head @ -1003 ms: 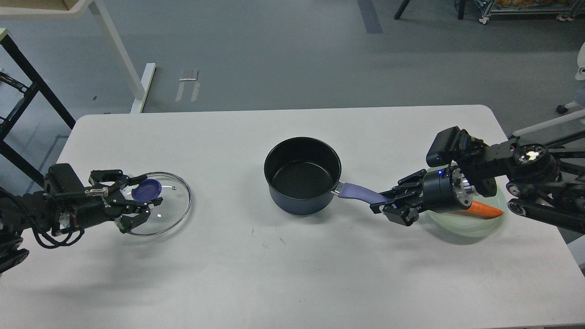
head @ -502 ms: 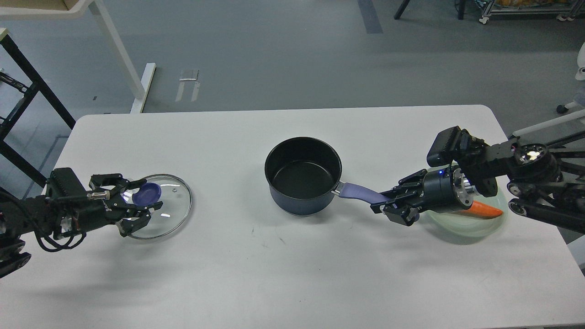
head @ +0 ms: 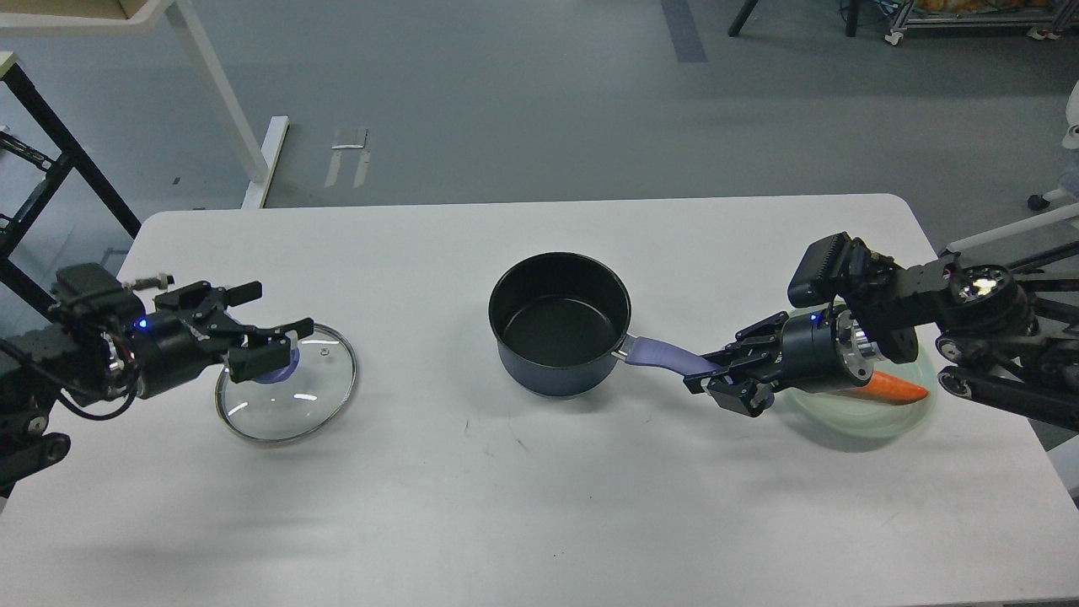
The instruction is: Open pot lid
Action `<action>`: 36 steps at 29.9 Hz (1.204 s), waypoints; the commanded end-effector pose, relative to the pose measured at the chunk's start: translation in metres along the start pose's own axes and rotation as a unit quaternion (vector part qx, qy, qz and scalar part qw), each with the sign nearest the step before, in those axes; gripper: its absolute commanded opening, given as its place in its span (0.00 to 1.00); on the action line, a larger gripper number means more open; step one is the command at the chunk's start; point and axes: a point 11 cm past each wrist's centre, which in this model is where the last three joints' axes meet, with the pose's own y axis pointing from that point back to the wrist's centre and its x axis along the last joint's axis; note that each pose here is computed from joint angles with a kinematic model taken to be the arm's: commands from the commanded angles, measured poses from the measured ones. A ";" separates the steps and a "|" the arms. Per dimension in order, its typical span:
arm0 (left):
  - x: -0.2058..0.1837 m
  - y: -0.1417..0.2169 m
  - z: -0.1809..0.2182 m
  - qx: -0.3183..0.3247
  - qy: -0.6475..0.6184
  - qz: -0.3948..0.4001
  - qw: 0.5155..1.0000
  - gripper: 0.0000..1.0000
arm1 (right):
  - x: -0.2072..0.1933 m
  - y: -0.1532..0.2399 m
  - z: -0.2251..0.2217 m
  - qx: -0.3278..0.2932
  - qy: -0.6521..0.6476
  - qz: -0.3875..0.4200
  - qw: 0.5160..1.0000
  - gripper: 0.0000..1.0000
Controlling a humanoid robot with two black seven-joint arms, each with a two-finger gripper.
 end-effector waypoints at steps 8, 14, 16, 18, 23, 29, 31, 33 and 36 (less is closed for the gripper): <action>0.037 -0.014 0.011 -0.010 0.287 0.067 0.955 0.99 | 0.000 0.002 0.001 -0.002 -0.007 0.001 1.000 0.83; 0.053 -0.016 0.012 -0.025 0.356 0.095 0.929 0.99 | -0.002 0.010 0.005 -0.008 -0.018 0.007 1.000 0.98; 0.056 -0.015 0.010 -0.028 0.402 0.105 0.909 0.99 | 0.005 0.023 0.010 -0.019 -0.034 0.024 0.999 0.99; 0.059 -0.015 0.008 -0.029 0.431 0.120 0.894 0.99 | 0.014 0.040 0.017 -0.032 -0.054 0.052 0.997 0.99; 0.068 -0.024 0.015 -0.045 0.453 0.142 0.879 0.99 | 0.049 0.081 0.027 -0.035 -0.166 0.180 0.969 0.99; 0.072 -0.037 0.016 -0.053 0.476 0.159 0.863 0.99 | 0.068 0.125 0.060 -0.030 -0.362 0.364 0.858 0.99; 0.075 -0.043 0.011 -0.052 0.494 0.176 0.850 0.99 | 0.070 0.136 0.072 -0.029 -0.422 0.431 0.797 0.99; 0.075 -0.047 0.006 -0.048 0.510 0.187 0.838 0.99 | 0.070 0.144 0.082 -0.026 -0.476 0.485 0.733 0.99; 0.074 -0.052 0.000 -0.045 0.542 0.204 0.814 0.99 | 0.066 0.149 0.093 -0.008 -0.559 0.533 0.635 0.99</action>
